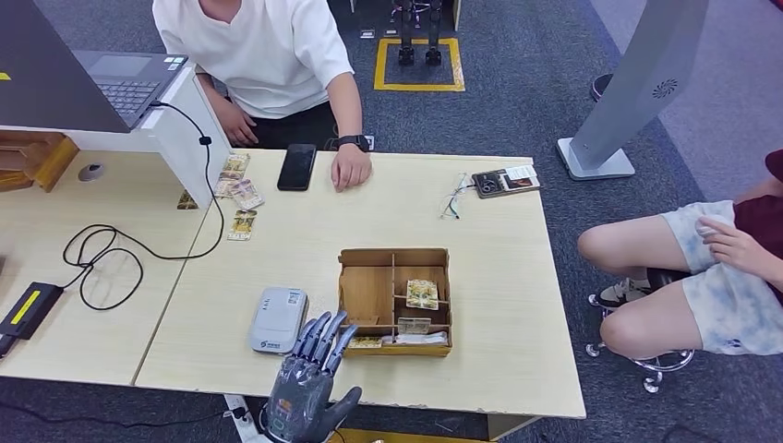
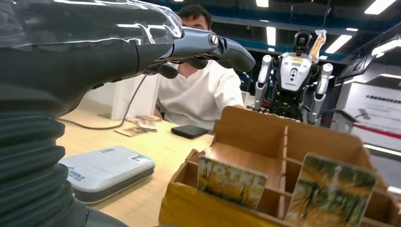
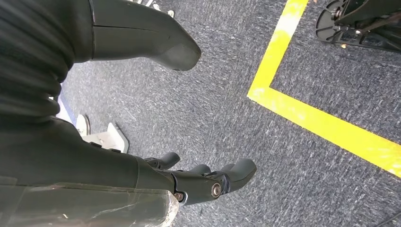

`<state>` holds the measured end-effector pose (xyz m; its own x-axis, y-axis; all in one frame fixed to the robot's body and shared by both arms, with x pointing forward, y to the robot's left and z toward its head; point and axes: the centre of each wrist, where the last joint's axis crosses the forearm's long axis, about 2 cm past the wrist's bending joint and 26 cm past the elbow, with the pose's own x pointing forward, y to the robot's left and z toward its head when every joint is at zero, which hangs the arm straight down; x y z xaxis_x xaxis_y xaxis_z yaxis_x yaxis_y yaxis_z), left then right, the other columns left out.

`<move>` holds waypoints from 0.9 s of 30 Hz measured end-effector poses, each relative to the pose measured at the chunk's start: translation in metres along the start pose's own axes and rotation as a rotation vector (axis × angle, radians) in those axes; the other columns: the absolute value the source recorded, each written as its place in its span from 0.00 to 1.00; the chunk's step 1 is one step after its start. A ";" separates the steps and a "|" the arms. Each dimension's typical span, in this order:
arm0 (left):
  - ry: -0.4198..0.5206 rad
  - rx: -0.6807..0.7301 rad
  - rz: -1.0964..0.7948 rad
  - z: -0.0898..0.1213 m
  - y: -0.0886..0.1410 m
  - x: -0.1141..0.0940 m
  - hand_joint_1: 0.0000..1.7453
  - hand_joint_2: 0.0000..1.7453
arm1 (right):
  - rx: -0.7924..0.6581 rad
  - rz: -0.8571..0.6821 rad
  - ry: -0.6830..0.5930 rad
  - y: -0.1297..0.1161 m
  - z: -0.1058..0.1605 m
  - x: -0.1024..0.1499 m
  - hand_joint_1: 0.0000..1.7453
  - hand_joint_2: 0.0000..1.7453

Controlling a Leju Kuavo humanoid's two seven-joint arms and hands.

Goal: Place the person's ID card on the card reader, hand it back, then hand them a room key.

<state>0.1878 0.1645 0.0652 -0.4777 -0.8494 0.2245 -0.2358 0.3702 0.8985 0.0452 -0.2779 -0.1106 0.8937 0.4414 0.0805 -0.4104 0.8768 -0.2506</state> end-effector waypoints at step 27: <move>0.094 -0.052 -0.212 -0.014 -0.017 0.005 0.00 1.00 | 0.001 -0.003 0.007 -0.002 0.000 0.001 0.00 1.00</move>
<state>0.2013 0.1486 0.0563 -0.3402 -0.9384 0.0610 -0.2777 0.1622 0.9469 0.0466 -0.2789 -0.1105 0.8962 0.4372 0.0749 -0.4076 0.8784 -0.2495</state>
